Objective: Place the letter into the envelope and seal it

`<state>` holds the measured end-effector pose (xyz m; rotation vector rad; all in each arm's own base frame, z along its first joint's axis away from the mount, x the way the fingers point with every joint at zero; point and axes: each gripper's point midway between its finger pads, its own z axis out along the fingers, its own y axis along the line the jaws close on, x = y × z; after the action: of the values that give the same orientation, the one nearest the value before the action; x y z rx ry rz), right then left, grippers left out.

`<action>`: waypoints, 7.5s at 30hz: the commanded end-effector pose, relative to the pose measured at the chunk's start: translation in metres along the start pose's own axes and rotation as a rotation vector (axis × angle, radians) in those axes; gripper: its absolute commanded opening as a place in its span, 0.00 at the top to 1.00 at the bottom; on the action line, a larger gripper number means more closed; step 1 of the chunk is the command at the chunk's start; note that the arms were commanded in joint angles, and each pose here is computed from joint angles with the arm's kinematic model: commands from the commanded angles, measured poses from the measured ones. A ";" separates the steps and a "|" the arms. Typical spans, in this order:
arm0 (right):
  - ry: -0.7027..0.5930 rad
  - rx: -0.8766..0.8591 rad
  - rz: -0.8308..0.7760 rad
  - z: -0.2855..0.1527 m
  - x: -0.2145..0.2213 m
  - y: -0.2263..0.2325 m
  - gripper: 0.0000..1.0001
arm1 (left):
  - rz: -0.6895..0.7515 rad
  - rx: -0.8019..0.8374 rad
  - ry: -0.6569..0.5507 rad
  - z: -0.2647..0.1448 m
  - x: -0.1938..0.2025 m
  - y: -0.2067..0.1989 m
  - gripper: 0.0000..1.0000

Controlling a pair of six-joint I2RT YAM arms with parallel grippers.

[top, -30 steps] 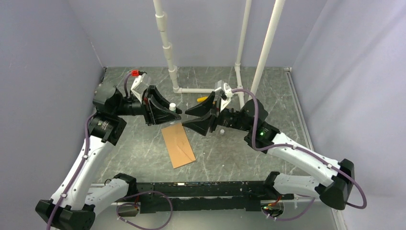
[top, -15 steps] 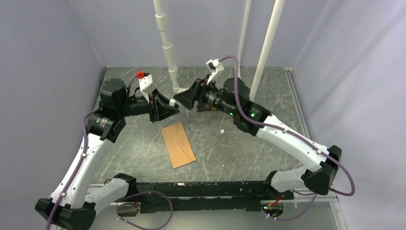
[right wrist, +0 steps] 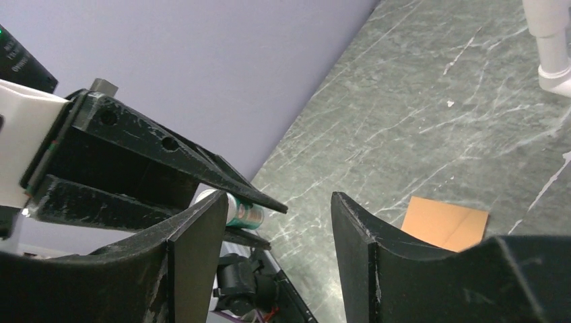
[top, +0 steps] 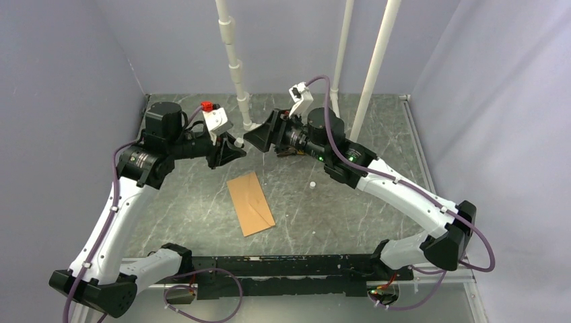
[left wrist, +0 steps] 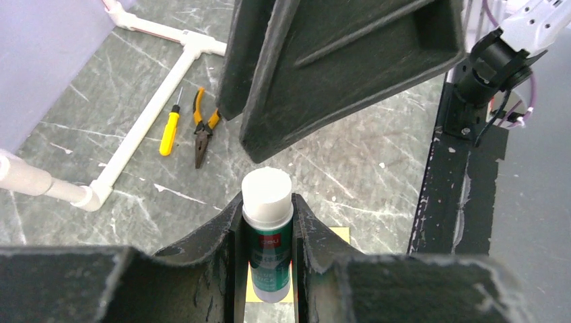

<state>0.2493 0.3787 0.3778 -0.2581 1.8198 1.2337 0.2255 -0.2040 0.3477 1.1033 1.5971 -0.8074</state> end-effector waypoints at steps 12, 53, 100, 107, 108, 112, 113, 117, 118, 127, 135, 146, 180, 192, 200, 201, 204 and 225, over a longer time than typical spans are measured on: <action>0.037 -0.147 -0.014 0.005 -0.006 0.038 0.39 | 0.200 -0.025 -0.102 0.005 -0.010 0.007 0.98; 0.142 -0.031 -0.011 0.024 0.019 0.018 0.87 | 0.047 -0.185 -0.134 0.007 -0.012 0.030 0.93; 0.034 -0.097 0.040 -0.009 -0.023 0.016 0.97 | -0.069 -0.105 -0.185 0.021 -0.007 0.021 0.94; 0.021 -0.012 -0.052 -0.013 -0.016 -0.010 0.40 | -0.081 -0.146 -0.168 0.017 0.000 0.022 0.98; -0.001 0.013 -0.069 -0.019 -0.019 -0.015 0.35 | -0.102 -0.158 -0.157 0.017 0.004 0.024 0.98; -0.026 0.166 -0.132 -0.037 -0.018 -0.052 0.29 | -0.238 -0.213 -0.126 0.018 0.027 0.027 0.98; -0.015 0.223 -0.148 -0.041 -0.016 -0.065 0.29 | -0.271 -0.232 -0.119 0.019 0.035 0.028 0.98; 0.135 0.534 -0.225 -0.057 0.016 -0.143 0.29 | -0.419 -0.337 -0.091 0.017 0.065 0.036 0.98; 0.186 0.616 -0.236 -0.062 0.028 -0.163 0.29 | -0.445 -0.358 -0.086 0.017 0.072 0.037 0.98; 0.514 0.927 -0.208 -0.089 0.131 -0.278 0.37 | -0.495 -0.373 -0.103 0.021 0.090 0.036 0.98; 0.596 0.969 -0.143 -0.083 0.153 -0.326 0.38 | -0.495 -0.353 -0.100 0.025 0.087 0.037 0.98; 0.664 0.913 -0.118 -0.071 0.168 -0.344 0.59 | -0.494 -0.352 -0.104 0.026 0.089 0.037 0.98; 0.530 0.366 -0.050 -0.032 0.124 -0.230 0.90 | -0.535 -0.281 -0.056 0.036 0.091 0.031 0.98; 0.335 -0.301 0.036 -0.039 0.044 -0.058 0.88 | -0.477 0.043 -0.065 0.047 0.071 -0.016 0.98; 0.303 -0.381 0.044 -0.046 0.032 -0.037 0.89 | -0.447 0.116 -0.080 0.050 0.066 -0.031 0.98; 0.303 -0.387 0.045 -0.045 0.031 -0.036 0.89 | -0.444 0.121 -0.081 0.050 0.066 -0.033 0.98; 0.318 -0.383 0.053 -0.043 0.033 -0.037 0.89 | -0.433 0.138 -0.080 0.050 0.064 -0.037 0.97; 0.466 -0.406 0.015 -0.065 0.066 -0.037 0.91 | -0.118 0.317 -0.051 0.052 0.056 -0.078 0.98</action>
<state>0.2155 0.3295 0.3000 -0.6904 1.9858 1.6645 0.1817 -0.2533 0.2421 0.9605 1.7960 -1.2350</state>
